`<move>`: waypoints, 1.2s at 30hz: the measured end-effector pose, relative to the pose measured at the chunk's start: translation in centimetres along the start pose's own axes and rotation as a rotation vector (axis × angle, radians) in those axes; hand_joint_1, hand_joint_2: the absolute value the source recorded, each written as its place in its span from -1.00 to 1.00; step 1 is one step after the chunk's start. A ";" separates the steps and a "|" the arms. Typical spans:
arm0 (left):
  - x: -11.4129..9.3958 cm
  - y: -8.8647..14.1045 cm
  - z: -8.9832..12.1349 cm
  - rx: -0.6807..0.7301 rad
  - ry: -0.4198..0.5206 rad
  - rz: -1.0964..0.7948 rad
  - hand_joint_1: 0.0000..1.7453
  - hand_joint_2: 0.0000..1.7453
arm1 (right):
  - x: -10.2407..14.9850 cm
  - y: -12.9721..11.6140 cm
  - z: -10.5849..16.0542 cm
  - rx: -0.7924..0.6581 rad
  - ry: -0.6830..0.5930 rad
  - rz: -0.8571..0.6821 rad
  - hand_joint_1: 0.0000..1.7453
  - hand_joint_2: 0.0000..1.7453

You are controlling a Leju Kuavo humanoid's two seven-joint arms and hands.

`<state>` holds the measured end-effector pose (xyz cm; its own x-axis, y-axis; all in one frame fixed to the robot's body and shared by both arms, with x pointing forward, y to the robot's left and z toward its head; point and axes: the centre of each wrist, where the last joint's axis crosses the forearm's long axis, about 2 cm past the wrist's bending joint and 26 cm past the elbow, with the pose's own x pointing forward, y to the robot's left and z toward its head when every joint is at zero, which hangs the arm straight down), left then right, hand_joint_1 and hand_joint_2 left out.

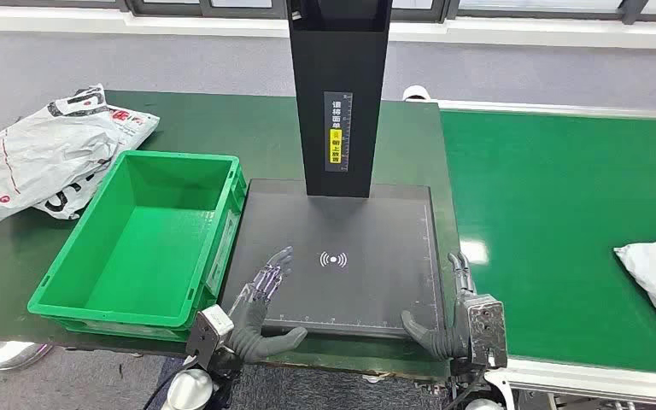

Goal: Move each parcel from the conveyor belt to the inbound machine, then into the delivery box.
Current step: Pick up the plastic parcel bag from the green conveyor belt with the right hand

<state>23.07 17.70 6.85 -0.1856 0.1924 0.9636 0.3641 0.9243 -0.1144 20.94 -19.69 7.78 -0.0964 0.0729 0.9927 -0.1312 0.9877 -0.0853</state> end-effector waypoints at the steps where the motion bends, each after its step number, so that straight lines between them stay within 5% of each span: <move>1: 0.0 0.0 0.0 0.000 0.000 0.000 -1.00 1.00 | 0.0 0.0 0.0 0.001 -0.001 0.000 -1.00 1.00; 23: 0.0 0.0 0.0 -0.008 0.005 0.004 -1.00 1.00 | 0.3 -1.1 -0.4 -0.036 0.053 0.106 -1.00 1.00; 29: 0.1 -0.2 -0.4 -0.031 0.005 0.016 -1.00 1.00 | 0.9 -6.3 -2.7 -0.204 0.112 0.321 -1.00 1.00; 36: 0.0 -0.4 -1.7 -0.047 -0.002 0.040 -1.00 1.00 | 0.7 -16.1 -5.9 -0.395 0.202 0.534 -1.00 1.00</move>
<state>24.49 16.82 7.26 -0.1716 0.2299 0.9580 0.4135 0.8994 -0.1418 28.83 -34.71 10.34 0.1425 0.5497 0.8231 0.2561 0.7828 -0.5671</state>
